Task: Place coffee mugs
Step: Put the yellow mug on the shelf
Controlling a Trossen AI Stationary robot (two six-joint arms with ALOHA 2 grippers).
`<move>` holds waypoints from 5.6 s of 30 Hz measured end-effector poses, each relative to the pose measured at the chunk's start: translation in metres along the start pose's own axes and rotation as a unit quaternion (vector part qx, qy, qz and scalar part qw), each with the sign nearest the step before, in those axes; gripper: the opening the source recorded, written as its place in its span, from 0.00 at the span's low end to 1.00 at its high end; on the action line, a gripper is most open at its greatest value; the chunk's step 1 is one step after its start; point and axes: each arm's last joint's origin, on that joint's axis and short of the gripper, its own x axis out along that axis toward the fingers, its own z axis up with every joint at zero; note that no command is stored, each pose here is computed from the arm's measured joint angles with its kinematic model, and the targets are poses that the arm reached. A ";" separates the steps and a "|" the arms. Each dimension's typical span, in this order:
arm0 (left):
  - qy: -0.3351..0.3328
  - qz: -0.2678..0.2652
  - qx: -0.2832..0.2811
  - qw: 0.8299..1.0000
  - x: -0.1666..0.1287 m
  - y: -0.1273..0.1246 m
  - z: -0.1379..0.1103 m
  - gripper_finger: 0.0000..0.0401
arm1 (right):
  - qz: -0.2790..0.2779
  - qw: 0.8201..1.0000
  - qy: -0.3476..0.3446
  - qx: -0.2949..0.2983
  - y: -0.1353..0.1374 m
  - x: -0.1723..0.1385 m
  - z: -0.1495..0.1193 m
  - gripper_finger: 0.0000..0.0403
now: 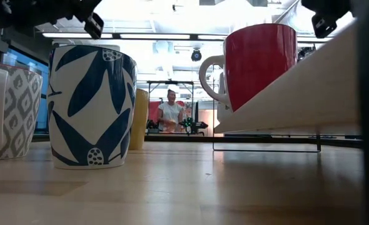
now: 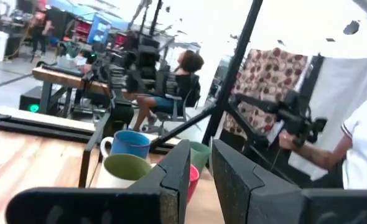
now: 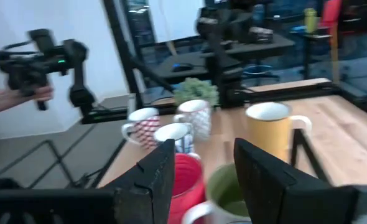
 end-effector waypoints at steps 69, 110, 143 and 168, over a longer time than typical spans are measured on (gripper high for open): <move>0.098 0.288 0.005 0.953 0.042 0.026 0.049 0.36 | 0.025 0.994 -0.092 0.054 -0.008 -0.034 -0.023 0.36; 0.415 0.340 -0.101 0.838 0.108 0.026 -0.012 0.46 | -0.022 0.997 -0.066 0.043 -0.012 -0.033 -0.029 0.36; 0.510 0.362 -0.118 0.771 0.133 0.046 -0.076 0.46 | -0.024 0.997 -0.039 0.060 -0.012 -0.032 -0.035 0.36; 0.516 0.365 -0.076 0.771 0.143 0.057 -0.092 0.40 | -0.020 0.997 -0.037 0.061 -0.012 -0.032 -0.035 0.36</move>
